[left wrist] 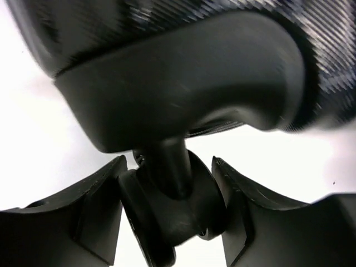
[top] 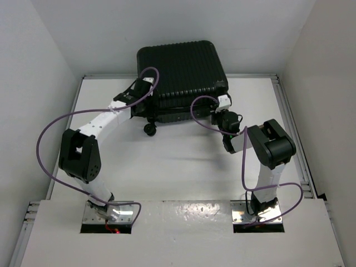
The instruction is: Pack the luggage
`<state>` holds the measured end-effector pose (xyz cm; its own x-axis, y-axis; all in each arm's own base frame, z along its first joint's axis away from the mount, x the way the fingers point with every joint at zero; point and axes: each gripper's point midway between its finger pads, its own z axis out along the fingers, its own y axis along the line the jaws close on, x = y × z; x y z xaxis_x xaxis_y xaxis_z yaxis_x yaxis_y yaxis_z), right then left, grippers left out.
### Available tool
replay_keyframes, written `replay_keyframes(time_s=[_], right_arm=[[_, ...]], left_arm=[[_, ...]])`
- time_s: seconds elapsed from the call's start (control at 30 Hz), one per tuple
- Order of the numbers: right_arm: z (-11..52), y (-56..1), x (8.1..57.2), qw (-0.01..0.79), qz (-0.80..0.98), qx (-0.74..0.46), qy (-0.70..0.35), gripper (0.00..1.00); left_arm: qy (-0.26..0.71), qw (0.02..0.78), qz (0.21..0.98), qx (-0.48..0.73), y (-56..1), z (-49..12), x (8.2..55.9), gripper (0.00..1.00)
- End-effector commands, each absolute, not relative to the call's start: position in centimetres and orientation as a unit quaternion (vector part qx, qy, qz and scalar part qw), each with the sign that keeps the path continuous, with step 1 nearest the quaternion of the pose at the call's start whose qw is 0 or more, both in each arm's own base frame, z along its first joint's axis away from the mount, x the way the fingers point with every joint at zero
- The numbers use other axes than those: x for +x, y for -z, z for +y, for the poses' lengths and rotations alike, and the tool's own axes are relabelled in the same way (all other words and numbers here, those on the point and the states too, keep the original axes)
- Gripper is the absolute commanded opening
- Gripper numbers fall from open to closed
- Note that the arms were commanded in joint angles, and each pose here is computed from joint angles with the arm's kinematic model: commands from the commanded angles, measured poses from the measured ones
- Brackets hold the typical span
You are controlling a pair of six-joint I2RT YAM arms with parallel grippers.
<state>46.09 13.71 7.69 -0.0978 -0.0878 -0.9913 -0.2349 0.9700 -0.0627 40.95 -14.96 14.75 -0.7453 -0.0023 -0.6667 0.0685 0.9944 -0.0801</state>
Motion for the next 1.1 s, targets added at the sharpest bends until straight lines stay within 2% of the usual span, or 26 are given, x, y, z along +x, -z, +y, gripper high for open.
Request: replay_keyframes(time_s=[0.0, 0.03, 0.07, 0.33, 0.73, 0.87, 1.07], right_arm=[[11.9, -12.3, 48.1, 0.709, 0.700, -0.063, -0.045, 0.00], [11.5, -12.2, 48.1, 0.707, 0.703, -0.061, -0.042, 0.00], [10.9, -12.2, 48.3, 0.708, 0.703, -0.056, -0.037, 0.00], [8.5, -12.4, 47.9, 0.710, 0.702, -0.054, -0.016, 0.00], [4.6, -13.3, 46.6, 0.717, 0.696, -0.050, 0.015, 0.00], [3.6, -13.4, 47.8, 0.718, 0.694, -0.046, 0.016, 0.00], [2.4, -13.5, 52.6, 0.729, 0.683, -0.037, 0.028, 0.00]], left_arm=[[0.022, 0.377, 0.925, -0.036, -16.3, -10.9, 43.3, 0.12], [0.018, 0.378, 0.925, -0.045, -16.3, -10.0, 43.5, 0.04], [0.017, 0.378, 0.924, -0.050, -16.3, -9.6, 43.6, 0.00], [-0.011, 0.385, 0.919, -0.082, -16.8, -5.2, 45.4, 0.00], [-0.086, 0.403, 0.903, -0.119, -17.5, 2.7, 50.8, 0.00], [-0.097, 0.407, 0.903, -0.100, -16.9, 3.4, 52.7, 0.00], [-0.148, 0.421, 0.891, -0.086, -15.9, 6.0, 55.2, 0.00]])
